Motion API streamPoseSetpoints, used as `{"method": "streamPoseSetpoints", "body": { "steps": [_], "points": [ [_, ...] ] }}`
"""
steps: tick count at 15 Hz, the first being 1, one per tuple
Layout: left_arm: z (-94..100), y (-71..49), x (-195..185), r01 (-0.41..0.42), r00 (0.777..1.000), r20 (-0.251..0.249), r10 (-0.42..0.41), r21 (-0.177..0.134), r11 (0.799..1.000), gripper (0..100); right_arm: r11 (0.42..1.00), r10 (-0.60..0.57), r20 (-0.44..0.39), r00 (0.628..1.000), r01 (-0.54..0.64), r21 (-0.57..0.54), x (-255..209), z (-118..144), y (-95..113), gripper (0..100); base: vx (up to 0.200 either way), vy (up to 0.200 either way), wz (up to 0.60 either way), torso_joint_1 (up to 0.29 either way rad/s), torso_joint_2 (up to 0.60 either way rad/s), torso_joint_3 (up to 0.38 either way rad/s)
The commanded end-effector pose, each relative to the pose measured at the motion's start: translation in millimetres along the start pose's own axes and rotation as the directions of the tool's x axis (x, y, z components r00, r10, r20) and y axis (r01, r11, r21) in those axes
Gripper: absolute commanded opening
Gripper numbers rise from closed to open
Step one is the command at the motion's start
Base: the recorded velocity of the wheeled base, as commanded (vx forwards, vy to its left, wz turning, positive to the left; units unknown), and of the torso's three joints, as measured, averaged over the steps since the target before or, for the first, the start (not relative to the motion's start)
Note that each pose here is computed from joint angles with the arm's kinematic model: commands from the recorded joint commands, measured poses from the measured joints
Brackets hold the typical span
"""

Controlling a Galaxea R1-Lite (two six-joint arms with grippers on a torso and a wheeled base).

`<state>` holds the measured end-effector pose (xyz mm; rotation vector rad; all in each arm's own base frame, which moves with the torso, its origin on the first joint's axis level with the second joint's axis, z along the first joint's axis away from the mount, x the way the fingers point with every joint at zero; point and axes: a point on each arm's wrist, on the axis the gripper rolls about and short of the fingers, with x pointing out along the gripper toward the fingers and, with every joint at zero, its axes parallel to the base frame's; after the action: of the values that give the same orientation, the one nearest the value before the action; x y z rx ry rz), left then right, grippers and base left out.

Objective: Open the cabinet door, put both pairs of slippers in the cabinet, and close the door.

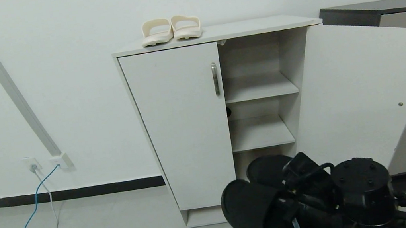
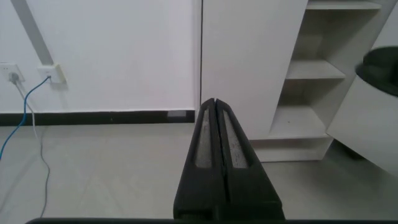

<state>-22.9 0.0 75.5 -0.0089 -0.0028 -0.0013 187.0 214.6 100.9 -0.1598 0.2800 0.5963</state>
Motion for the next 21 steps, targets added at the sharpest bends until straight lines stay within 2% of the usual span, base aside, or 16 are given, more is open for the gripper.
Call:
{"method": "streamPoseSetpoints", "body": {
  "steps": [1, 2, 3, 4, 5, 8, 14, 21],
  "points": [
    [0.1, 0.0, 0, -0.001, 1.0, -0.001, 0.001, 0.0, 1.0, 0, 0.984, -0.169, 0.01, 0.986, 0.169, 0.049, 42, 1, 9, 0, 0.0, 0.0, 0.0, 0.0, 0.0, 0.0],
    [0.1, 0.0, 0, -0.001, 1.0, -0.001, 0.001, 0.0, 1.0, 0, 0.975, -0.213, 0.02, 0.977, 0.211, 0.07, 50, 3, 10, 0, 0.0, 0.0, 0.0, 0.0, 0.0, 0.0],
    [0.1, 0.0, 0, -0.001, 1.0, -0.001, 0.001, 0.001, 1.0, 0, 0.937, -0.332, 0.037, 0.943, 0.325, 0.124, 71, 5, 12, 0, 0.0, 0.0, 0.0, 0.0, 0.0, 0.0],
    [0.1, 0.0, 0, -0.001, 1.0, -0.001, 0.001, 0.001, 1.0, 0, 0.919, -0.376, 0.041, 0.926, 0.367, 0.142, 79, 5, 13, 0, 0.0, 0.0, 0.0, 0.0, 0.0, 0.0],
    [0.1, 0.0, 0, -0.001, 1.0, -0.001, 0.001, 0.001, 1.0, 0, 0.879, -0.453, 0.05, 0.89, 0.437, 0.19, 97, 4, 16, 0, 0.0, 0.0, 0.0, 0.0, 0.0, 0.0],
    [0.1, 0.0, 0, -0.001, 1.0, -0.001, 0.001, 0.0, 1.0, 0, 0.849, -0.494, 0.054, 0.868, 0.468, 0.246, 110, 4, 7, 0, 0.0, 0.0, 0.0, 0.0, 0.0, 0.0],
    [0.1, 0.0, 0, -0.001, 1.0, -0.001, 0.001, 0.0, 1.0, 0, 0.842, -0.507, 0.038, 0.861, 0.485, 0.238, 115, -2, 3, 0, 0.0, -0.2, 0.0, 0.003, 0.0, 0.002],
    [0.1, -0.1, 0, 0.0, 1.0, -0.001, 0.0, 0.001, 1.0, 0, 0.837, -0.517, 0.012, 0.856, 0.502, 0.219, 128, -17, 0, 0, 0.0, 0.0, 0.0, 0.0, 0.0, 0.0]
  ]
}}
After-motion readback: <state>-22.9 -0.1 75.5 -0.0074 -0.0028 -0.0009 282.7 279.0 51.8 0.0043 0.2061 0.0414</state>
